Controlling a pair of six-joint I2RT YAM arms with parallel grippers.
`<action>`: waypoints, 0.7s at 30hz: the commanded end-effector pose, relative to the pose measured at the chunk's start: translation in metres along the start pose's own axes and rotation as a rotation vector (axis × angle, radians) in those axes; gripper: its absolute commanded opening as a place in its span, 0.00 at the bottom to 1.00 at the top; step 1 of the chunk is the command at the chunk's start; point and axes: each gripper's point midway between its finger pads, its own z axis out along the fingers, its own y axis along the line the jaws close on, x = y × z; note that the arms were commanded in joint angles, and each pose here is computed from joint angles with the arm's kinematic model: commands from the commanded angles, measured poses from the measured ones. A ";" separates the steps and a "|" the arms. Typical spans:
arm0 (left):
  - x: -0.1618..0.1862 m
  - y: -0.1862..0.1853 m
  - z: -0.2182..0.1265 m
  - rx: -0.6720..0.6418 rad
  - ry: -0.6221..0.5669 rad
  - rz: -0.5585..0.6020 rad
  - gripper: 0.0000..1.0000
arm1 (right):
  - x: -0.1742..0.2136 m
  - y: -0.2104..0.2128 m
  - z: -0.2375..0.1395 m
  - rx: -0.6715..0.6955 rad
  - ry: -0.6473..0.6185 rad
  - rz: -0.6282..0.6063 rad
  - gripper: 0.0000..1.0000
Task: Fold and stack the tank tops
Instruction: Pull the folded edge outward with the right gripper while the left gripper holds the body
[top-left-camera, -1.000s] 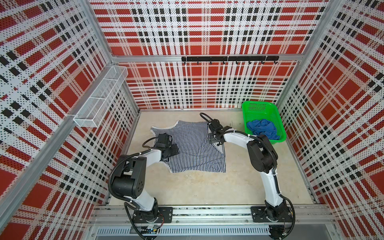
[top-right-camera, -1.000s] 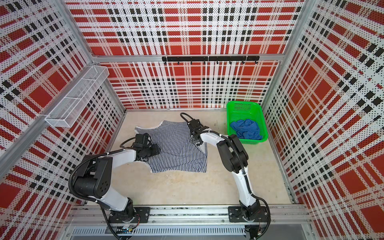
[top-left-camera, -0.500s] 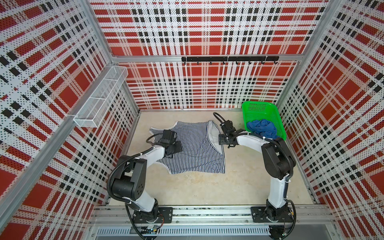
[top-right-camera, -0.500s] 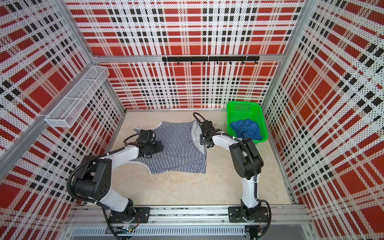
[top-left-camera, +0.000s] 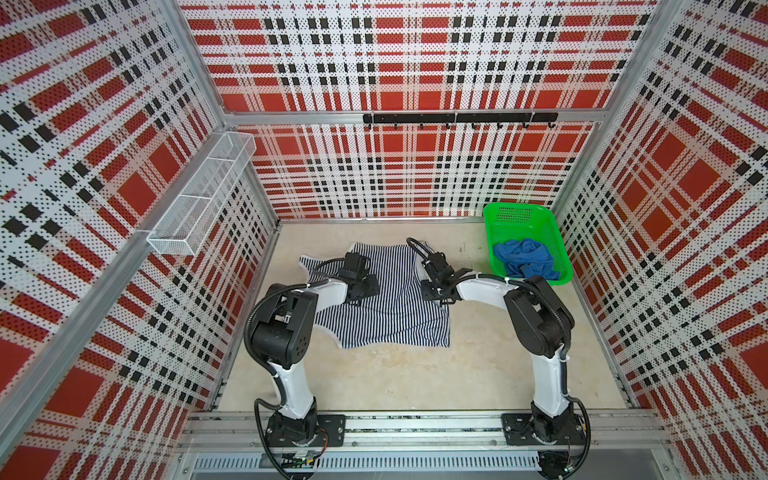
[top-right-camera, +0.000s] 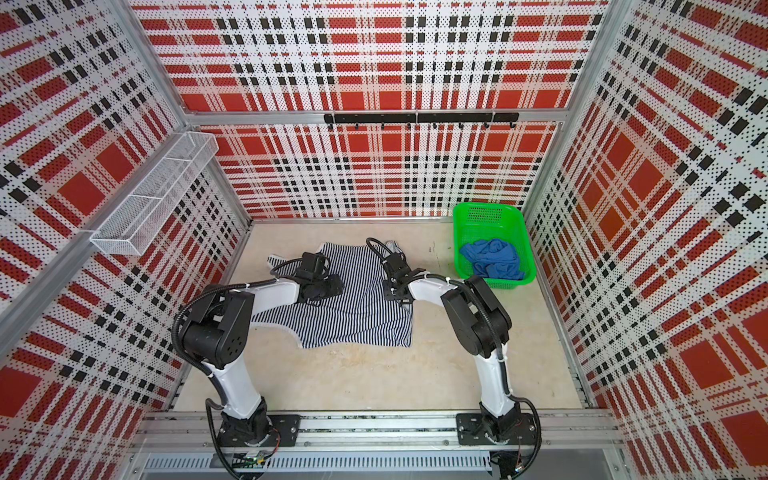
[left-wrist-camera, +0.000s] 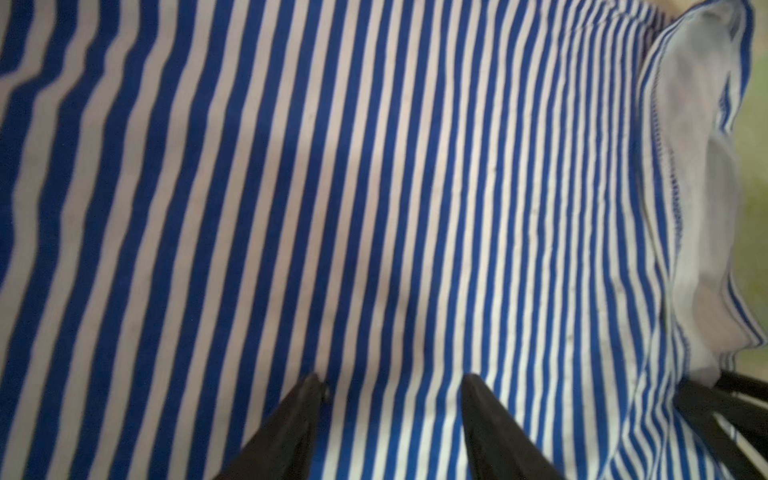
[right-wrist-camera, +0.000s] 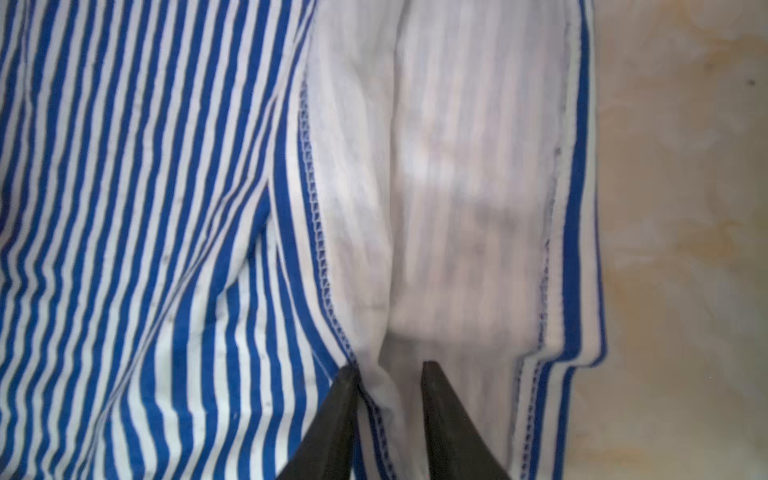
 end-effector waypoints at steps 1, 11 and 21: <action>0.022 0.017 -0.001 -0.013 0.028 -0.037 0.58 | 0.029 -0.037 0.001 0.117 0.062 0.056 0.28; 0.108 0.045 -0.028 -0.034 0.119 -0.123 0.57 | 0.121 -0.087 -0.041 0.191 0.216 0.127 0.27; 0.090 0.035 -0.051 -0.035 0.056 -0.103 0.56 | 0.002 -0.056 -0.084 0.203 -0.042 0.030 0.54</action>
